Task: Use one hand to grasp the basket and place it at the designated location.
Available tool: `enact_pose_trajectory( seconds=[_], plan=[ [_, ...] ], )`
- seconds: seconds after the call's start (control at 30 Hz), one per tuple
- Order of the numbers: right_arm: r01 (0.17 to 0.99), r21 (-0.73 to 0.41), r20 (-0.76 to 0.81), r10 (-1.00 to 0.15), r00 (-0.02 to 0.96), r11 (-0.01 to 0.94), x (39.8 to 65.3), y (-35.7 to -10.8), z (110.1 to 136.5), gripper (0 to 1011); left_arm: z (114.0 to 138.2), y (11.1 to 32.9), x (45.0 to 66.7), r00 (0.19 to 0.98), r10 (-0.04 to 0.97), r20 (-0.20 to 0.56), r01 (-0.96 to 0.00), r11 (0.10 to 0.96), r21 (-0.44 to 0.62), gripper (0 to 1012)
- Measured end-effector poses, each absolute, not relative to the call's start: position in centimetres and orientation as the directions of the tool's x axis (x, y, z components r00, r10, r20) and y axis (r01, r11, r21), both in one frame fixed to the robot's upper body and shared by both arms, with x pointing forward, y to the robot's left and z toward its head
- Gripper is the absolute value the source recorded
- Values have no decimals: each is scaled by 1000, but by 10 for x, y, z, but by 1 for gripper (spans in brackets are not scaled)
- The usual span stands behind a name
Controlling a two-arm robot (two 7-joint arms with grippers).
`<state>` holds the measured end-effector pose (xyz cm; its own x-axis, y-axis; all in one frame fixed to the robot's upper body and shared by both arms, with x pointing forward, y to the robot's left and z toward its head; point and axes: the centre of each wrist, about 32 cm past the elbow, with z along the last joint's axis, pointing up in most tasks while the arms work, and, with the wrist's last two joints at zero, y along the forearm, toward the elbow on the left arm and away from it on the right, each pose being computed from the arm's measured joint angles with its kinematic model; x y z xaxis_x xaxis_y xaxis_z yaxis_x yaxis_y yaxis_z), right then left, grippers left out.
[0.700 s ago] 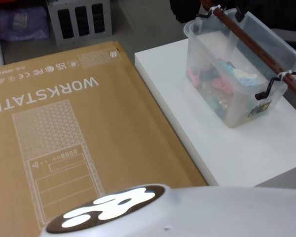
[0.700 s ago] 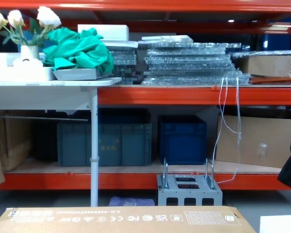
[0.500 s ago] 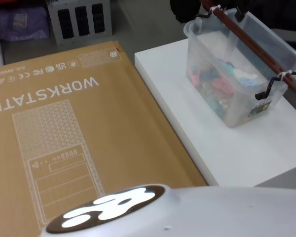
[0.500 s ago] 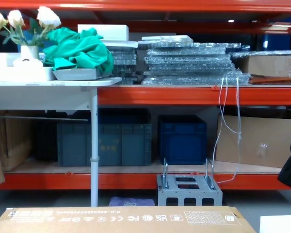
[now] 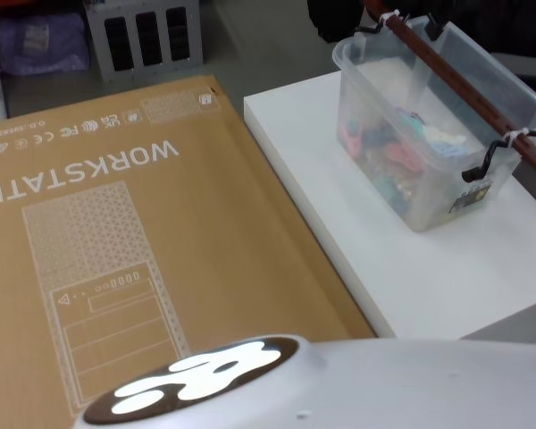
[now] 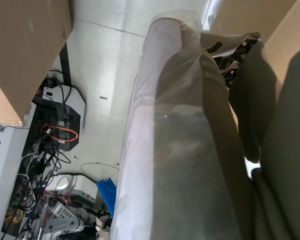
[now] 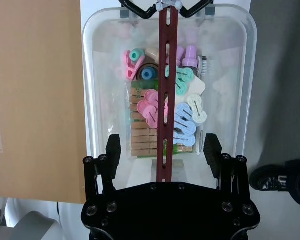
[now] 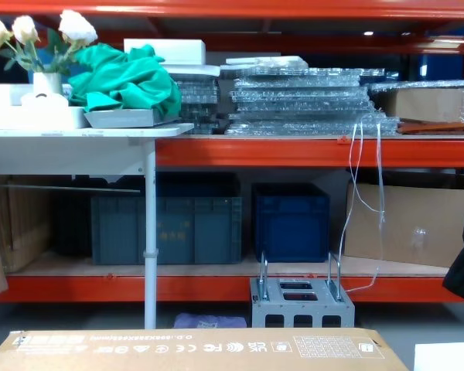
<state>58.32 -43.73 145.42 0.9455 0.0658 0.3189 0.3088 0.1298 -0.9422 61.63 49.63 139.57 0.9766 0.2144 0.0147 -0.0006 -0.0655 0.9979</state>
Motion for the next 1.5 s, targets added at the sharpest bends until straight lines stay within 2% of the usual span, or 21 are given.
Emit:
enact_pose_trajectory(
  seconds=[0.57,0.93,1.5],
  plan=[
    [298,-945,309,75,948,136,586,-437,1452,1000,1396,496,616,977,214,15,-1,-65,998,0],
    [264,-955,276,77,958,131,593,-434,1441,1000,1396,496,616,977,214,15,-1,-65,998,0],
    [157,-982,166,85,982,104,618,-429,1405,1000,1396,496,616,977,215,15,-1,-66,998,0]
  ],
)
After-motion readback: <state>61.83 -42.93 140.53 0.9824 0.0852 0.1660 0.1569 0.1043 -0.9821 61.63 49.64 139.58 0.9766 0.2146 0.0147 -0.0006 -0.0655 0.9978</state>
